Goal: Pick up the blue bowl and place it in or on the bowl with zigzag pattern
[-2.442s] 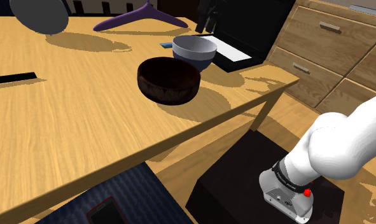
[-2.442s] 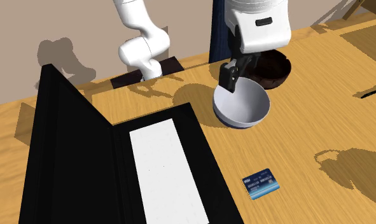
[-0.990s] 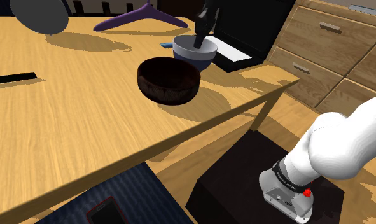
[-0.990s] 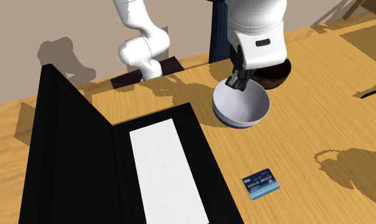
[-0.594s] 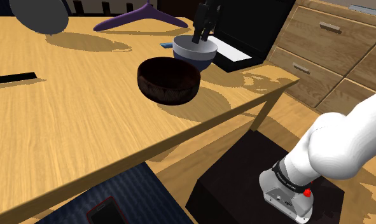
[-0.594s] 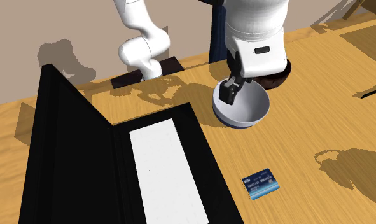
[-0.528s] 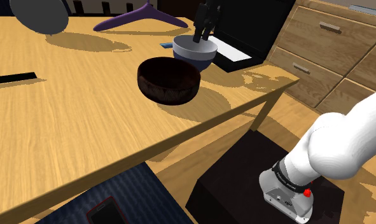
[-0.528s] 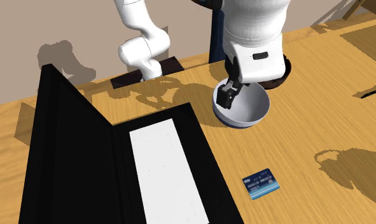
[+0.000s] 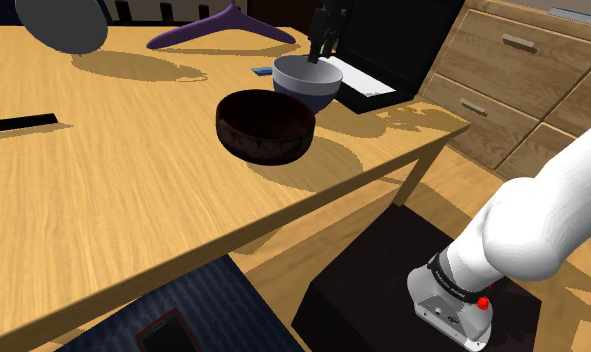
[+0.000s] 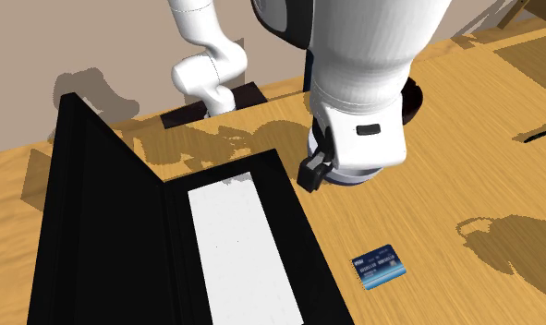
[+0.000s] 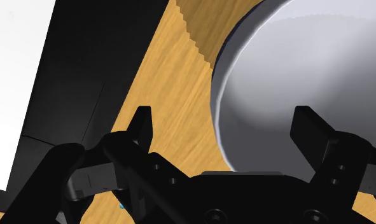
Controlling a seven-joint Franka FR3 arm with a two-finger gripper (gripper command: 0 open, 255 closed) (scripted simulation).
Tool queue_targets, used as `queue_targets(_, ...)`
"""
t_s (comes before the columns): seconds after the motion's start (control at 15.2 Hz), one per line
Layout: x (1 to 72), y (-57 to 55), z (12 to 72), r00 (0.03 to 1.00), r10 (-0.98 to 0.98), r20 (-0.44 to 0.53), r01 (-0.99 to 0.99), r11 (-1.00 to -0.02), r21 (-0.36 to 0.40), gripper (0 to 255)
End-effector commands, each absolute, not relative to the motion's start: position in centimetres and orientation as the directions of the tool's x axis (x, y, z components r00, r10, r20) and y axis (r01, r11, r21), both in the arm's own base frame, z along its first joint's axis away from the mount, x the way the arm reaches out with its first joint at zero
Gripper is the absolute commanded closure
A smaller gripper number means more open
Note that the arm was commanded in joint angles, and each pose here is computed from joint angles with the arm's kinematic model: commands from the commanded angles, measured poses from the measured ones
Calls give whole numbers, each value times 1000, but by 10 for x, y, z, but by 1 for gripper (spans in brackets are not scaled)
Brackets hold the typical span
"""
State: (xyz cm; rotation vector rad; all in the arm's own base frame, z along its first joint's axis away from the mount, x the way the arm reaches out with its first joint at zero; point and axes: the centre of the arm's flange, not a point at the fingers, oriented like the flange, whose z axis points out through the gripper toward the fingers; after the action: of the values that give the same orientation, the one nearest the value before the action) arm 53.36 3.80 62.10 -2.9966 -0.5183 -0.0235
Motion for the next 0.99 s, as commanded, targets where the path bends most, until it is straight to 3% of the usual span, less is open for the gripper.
queue_targets(0.0,535,38,611,942,335,32,336,-937,-95,0)
queue_targets(0.73,535,40,592,942,335,32,336,-937,-95,0)
queue_targets(0.79,535,40,592,942,335,32,336,-937,-95,255)
queue_targets(0.92,535,40,592,942,335,32,336,-937,-95,255)
